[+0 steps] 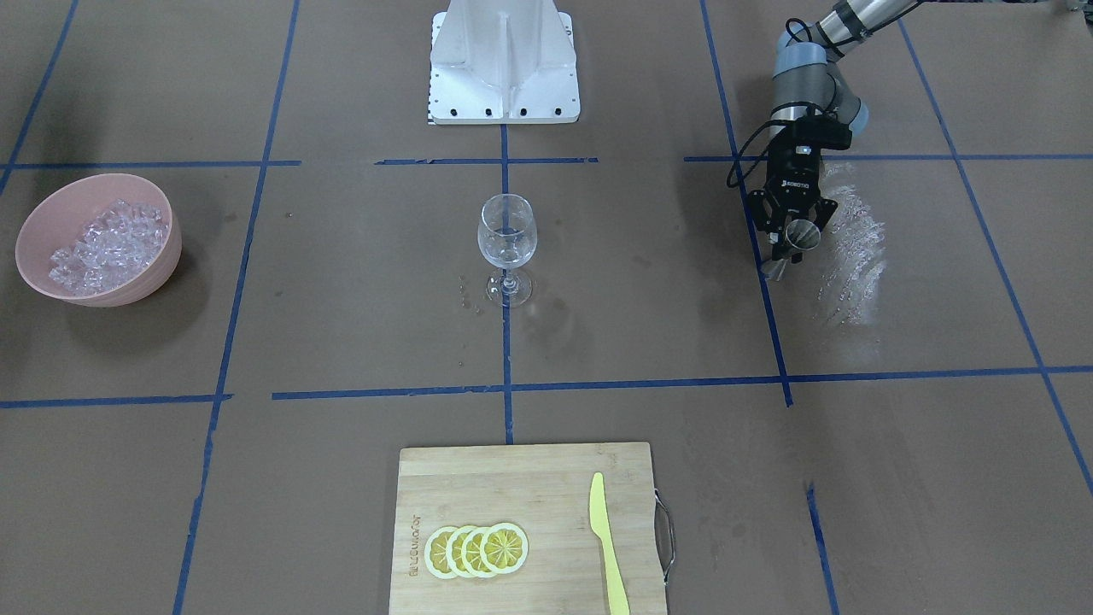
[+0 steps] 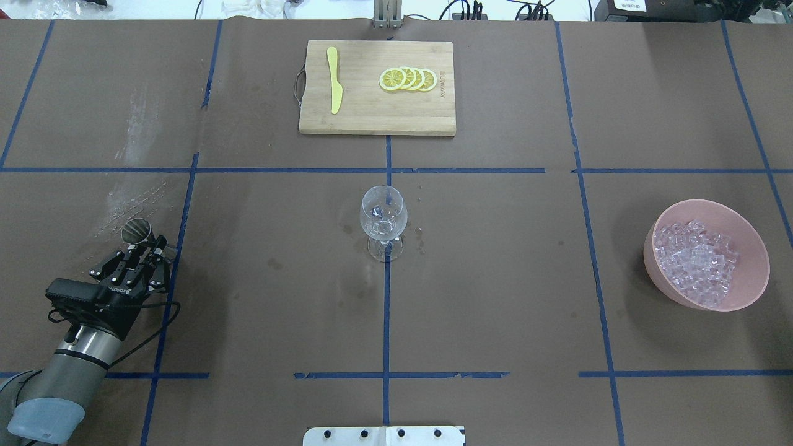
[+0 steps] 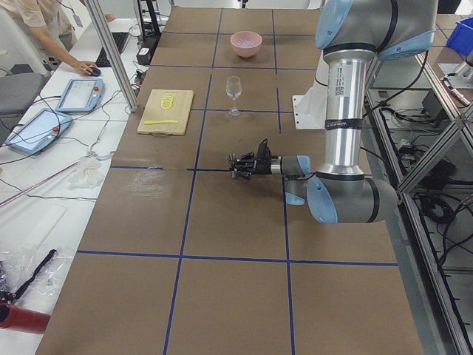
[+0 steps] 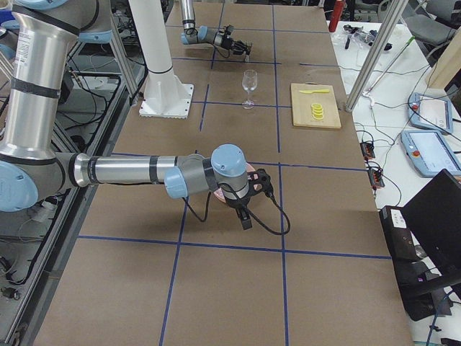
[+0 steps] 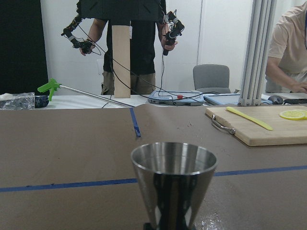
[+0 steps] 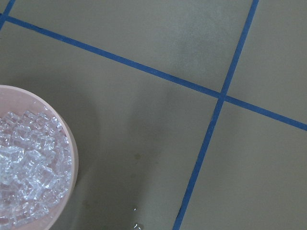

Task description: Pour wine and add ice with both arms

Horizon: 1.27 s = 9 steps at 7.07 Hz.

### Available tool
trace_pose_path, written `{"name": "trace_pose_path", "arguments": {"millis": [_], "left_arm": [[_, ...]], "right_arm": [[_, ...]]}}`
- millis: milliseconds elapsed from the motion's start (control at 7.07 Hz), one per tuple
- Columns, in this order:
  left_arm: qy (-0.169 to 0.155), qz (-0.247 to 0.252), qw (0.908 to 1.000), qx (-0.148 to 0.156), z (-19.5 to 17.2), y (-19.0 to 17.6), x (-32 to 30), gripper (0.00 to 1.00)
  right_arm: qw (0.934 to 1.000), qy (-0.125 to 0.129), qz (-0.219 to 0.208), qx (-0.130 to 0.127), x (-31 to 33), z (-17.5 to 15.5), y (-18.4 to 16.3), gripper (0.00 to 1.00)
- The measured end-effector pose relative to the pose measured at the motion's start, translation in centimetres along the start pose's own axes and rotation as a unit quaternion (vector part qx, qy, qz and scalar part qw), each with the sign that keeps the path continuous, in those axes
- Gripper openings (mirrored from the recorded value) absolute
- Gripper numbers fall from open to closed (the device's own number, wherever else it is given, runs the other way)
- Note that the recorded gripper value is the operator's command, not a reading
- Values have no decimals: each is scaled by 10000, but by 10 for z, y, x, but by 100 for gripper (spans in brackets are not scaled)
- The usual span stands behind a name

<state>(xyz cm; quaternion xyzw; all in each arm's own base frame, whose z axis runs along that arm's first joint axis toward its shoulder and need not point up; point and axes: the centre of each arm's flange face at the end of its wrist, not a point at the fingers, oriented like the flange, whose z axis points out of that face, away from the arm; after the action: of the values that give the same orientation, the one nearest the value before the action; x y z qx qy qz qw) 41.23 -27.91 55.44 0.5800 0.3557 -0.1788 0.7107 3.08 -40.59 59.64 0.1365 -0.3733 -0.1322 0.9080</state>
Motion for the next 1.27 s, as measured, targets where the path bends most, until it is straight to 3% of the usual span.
{"name": "trace_pose_path", "arguments": {"millis": [142,283,566,1274], "left_arm": [[-3,10,10000,-2,0,1,-1,60],[-3,18,10000,-2,0,1,-1,98],[-82,2,9999,152,-1,-5,-1,99],[-349,-282,9950,895,-11,-59,12,99]], "right_arm": [[10000,0,-1,0,0,0,0,100],[10000,0,-4,2,0,0,0,100],[10000,0,-13,11,-1,-1,-1,100],[10000,2,-13,17,-1,-2,-1,100]]}}
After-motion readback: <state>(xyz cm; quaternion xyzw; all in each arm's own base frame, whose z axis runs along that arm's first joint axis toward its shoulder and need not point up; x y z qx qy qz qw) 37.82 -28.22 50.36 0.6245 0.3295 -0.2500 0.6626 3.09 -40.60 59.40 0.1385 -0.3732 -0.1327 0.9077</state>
